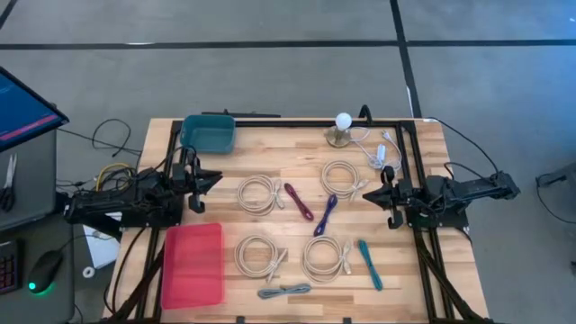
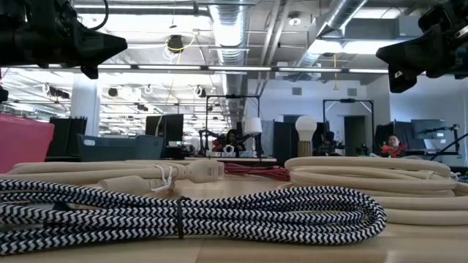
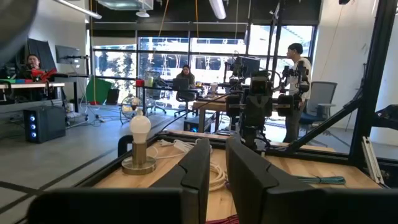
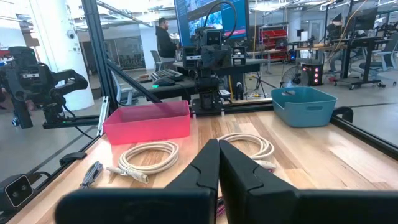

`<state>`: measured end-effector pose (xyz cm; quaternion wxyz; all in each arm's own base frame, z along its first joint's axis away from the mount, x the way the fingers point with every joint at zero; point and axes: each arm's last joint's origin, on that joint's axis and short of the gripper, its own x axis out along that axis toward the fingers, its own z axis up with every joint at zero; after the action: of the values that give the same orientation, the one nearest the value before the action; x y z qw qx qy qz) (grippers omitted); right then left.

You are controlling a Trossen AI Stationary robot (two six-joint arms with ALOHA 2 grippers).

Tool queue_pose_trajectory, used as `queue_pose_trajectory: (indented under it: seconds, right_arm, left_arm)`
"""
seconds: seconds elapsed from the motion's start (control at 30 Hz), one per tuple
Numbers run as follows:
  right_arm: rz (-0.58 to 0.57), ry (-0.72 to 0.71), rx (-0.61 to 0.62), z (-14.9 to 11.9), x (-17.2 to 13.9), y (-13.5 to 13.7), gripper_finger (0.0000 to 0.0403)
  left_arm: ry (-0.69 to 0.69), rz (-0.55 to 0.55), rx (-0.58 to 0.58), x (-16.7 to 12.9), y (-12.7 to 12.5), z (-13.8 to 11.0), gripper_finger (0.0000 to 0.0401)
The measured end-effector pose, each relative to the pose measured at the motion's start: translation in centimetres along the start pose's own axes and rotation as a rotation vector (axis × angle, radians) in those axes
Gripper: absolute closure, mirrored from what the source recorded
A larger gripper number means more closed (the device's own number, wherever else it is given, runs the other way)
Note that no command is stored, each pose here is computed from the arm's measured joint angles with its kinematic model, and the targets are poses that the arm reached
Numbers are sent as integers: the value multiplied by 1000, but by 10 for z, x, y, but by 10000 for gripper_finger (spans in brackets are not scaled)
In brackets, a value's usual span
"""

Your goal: Pick & Place USB Port

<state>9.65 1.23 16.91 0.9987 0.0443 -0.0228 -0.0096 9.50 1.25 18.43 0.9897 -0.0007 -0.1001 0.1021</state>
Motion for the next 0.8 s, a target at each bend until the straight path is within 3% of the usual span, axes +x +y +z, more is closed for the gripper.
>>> queue_pose_trajectory:
  seconds: [0.27, 0.47, 0.8]
  right_arm:
    - [0, 0, -67, 0, 0, 0, 403]
    - [0, -1, 25, 0, 0, 0, 403]
    - [0, -3, 27, 0, 0, 0, 403]
  left_arm:
    - [0, 0, 0, 0, 0, 0, 348]
    - [-1, 0, 0, 0, 0, 0, 348]
    - [0, 0, 0, 0, 0, 0, 348]
